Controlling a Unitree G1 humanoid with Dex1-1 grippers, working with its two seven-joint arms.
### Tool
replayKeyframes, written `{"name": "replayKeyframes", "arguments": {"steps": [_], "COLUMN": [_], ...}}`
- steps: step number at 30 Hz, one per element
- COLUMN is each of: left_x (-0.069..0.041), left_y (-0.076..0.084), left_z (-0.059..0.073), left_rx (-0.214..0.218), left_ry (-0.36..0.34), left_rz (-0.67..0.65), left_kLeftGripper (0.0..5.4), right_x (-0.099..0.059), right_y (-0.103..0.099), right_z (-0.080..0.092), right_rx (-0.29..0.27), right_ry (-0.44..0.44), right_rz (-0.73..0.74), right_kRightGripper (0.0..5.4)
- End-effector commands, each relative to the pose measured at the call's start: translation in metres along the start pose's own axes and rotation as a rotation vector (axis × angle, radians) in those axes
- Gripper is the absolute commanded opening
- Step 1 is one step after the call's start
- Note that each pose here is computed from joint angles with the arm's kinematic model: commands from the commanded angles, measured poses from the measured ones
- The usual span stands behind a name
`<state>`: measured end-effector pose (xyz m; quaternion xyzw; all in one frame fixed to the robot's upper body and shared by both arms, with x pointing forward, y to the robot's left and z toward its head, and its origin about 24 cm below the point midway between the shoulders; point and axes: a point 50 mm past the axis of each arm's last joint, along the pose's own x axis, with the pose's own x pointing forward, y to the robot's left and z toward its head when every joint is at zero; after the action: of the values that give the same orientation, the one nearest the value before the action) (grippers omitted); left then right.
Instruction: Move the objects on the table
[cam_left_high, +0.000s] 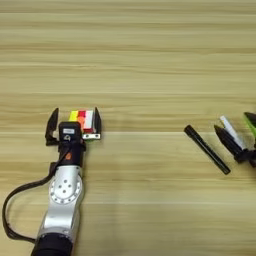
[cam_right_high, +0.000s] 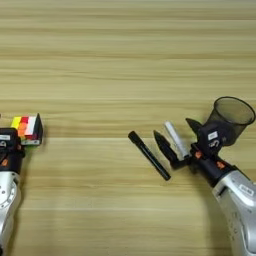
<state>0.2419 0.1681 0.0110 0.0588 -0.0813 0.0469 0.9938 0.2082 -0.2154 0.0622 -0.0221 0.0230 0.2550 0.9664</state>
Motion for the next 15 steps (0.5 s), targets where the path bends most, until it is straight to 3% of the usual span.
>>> {"name": "replayKeyframes", "arguments": {"steps": [1, 9, 15], "left_x": [0.001, 0.0, 0.0], "left_y": [-0.001, -0.001, -0.002], "left_z": [-0.001, 0.0, 0.0], "left_rx": [0.007, 0.008, 0.008], "left_ry": [0.002, 0.0, -0.001], "left_rz": [-0.008, -0.008, -0.008], "left_kLeftGripper": [5.4, 5.4, 5.4], "right_x": [-0.001, -0.001, -0.002], "right_y": [0.004, 0.009, 0.017], "right_z": [-0.001, -0.005, -0.013], "right_rx": [-0.055, -0.049, -0.076], "right_ry": [0.015, 0.033, 0.084], "right_rz": [0.019, 0.044, 0.095], "right_kRightGripper": [5.33, 5.33, 5.33]}}
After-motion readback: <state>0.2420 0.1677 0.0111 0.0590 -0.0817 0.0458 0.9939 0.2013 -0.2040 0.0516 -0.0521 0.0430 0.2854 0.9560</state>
